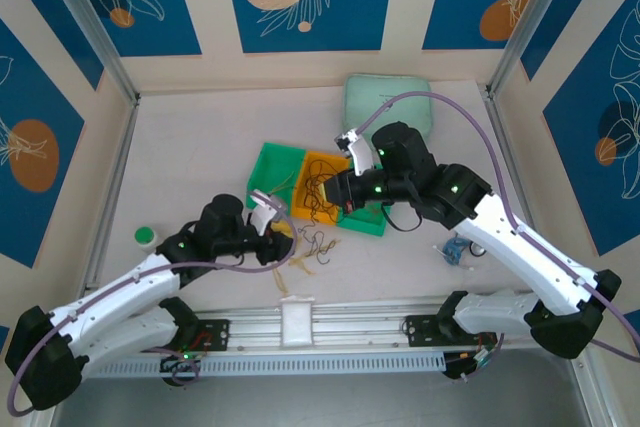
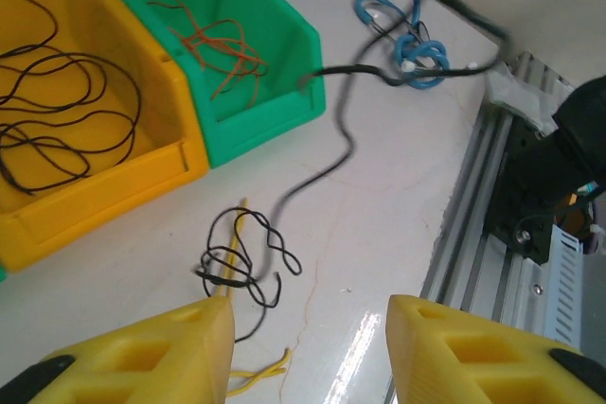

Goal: Untangle the cables

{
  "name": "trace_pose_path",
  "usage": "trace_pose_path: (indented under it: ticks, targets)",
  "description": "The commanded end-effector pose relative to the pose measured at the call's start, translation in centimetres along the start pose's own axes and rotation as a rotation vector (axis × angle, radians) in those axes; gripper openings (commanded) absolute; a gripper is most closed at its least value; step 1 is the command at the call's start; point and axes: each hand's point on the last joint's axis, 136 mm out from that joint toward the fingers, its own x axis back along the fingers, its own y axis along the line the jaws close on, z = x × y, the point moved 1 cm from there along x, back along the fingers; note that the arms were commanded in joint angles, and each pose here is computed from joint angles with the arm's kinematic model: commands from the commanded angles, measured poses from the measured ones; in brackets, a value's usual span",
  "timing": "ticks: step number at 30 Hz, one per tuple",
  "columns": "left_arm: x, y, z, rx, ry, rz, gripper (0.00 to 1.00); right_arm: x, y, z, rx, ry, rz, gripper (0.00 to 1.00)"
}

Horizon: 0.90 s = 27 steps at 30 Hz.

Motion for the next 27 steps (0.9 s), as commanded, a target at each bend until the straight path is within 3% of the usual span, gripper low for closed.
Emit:
trace_pose_path:
  ticks: [1, 27]
  targets:
    - [-0.3, -1.3, -0.9, -0.076, -0.031, 0.058, 0.46, -0.4, 0.4, 0.6, -0.039, 0.036, -0.058, 0.00]
    - [-3.5, 2.6, -1.3, -0.229, 0.027, -0.122, 0.44, -1.3, 1.0, 0.3, -0.051, 0.072, -0.110, 0.00]
